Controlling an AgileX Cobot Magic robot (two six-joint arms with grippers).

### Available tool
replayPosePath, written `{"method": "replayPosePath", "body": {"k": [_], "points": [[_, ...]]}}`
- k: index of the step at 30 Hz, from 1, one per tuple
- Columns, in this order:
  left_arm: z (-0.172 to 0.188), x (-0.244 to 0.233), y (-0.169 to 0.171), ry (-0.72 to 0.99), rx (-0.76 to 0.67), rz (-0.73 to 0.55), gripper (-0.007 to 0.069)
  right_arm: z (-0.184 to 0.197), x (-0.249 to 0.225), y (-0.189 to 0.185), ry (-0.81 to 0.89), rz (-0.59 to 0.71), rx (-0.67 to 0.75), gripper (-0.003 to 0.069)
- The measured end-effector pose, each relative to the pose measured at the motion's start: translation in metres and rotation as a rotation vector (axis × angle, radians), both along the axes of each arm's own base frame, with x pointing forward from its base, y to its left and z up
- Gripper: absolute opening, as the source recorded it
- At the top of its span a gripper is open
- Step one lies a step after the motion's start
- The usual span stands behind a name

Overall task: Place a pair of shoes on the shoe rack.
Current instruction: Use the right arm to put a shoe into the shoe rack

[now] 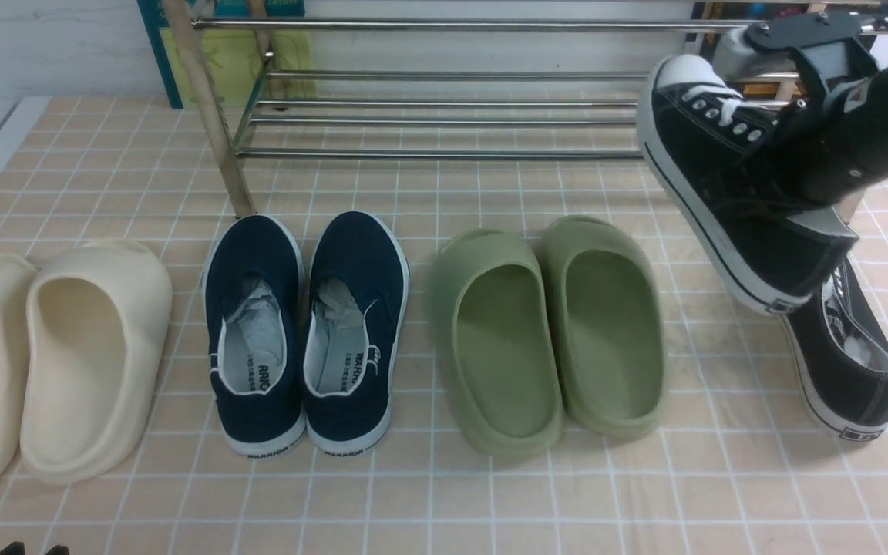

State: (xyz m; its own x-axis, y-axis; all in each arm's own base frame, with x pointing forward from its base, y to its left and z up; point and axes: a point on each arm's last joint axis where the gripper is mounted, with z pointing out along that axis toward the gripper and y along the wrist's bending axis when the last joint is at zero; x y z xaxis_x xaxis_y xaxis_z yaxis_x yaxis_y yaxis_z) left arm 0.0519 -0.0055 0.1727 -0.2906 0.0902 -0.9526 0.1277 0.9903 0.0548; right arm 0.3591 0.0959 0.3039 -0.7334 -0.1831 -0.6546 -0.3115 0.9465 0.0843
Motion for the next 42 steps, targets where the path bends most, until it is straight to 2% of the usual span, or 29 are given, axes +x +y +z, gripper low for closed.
{"method": "replayPosePath", "body": {"k": [11, 16, 30, 32, 38, 40, 42], "points": [[0.0, 0.0, 0.0, 0.0, 0.0, 0.0, 0.0237, -0.021, 0.096, 0.021, -0.065, 0.007, -0.016, -0.0001], [0.0, 0.0, 0.0, 0.0, 0.0, 0.0, 0.0237, -0.017, 0.127, 0.026, -0.144, 0.012, -0.039, 0.0], [0.0, 0.0, 0.0, 0.0, 0.0, 0.0, 0.0239, -0.03, 0.158, 0.025, -0.167, -0.13, -0.01, 0.0026], [0.0, 0.0, 0.0, 0.0, 0.0, 0.0, 0.0239, -0.031, 0.159, 0.025, -0.172, -0.133, -0.009, 0.0057], [0.0, 0.0, 0.0, 0.0, 0.0, 0.0, 0.0239, -0.028, 0.159, 0.023, -0.184, -0.135, -0.018, 0.0216], [0.0, 0.0, 0.0, 0.0, 0.0, 0.0, 0.0239, -0.026, 0.159, 0.024, -0.183, -0.134, -0.01, 0.0311], [0.0, 0.0, 0.0, 0.0, 0.0, 0.0, 0.0239, -0.018, 0.156, 0.024, -0.188, -0.136, 0.009, 0.037]]}}
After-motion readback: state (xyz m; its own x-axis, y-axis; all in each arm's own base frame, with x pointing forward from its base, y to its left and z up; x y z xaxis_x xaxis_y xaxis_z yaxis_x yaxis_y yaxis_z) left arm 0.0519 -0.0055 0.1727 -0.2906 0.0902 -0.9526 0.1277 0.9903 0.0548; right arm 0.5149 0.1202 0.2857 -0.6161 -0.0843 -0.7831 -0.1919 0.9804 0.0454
